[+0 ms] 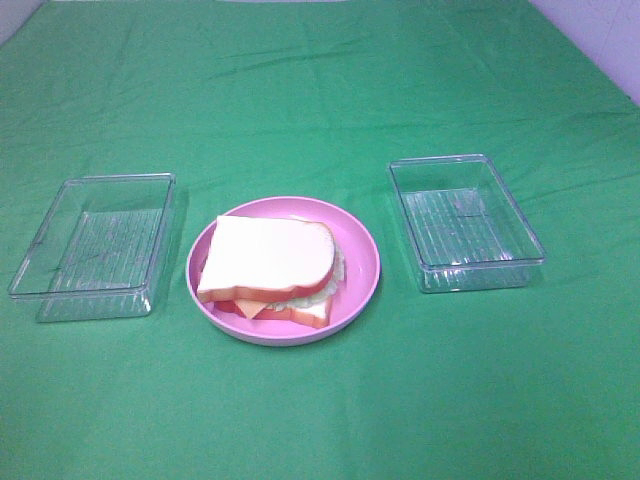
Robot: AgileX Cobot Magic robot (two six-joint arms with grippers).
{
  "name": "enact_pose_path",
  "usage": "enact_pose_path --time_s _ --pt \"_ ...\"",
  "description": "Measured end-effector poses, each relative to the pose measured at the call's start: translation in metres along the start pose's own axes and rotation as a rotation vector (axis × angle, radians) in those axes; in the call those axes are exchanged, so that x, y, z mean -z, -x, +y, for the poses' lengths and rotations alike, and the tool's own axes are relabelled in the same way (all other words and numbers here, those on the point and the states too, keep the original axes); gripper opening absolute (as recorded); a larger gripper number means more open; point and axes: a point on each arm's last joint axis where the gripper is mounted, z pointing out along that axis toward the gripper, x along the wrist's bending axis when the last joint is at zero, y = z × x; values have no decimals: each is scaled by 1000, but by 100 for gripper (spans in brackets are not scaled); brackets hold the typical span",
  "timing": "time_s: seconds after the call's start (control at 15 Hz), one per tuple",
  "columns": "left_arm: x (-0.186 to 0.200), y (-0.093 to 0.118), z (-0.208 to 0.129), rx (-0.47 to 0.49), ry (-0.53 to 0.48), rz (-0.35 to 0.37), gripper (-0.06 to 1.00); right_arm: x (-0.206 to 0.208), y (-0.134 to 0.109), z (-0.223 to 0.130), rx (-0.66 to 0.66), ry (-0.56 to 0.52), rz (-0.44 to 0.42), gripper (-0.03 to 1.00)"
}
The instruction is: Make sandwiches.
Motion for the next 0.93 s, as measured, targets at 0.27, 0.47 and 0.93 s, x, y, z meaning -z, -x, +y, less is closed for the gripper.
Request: enact_pose_path --time_s 0.27,0.47,0.93 --pt "0 0 0 0 0 0 75 0 0 0 0 0 1 73" --pt "0 0 0 3 0 -5 75 0 0 0 0 0 1 73" --pt "0 9 -1 -39 -5 -98 75 0 0 0 0 -1 1 73"
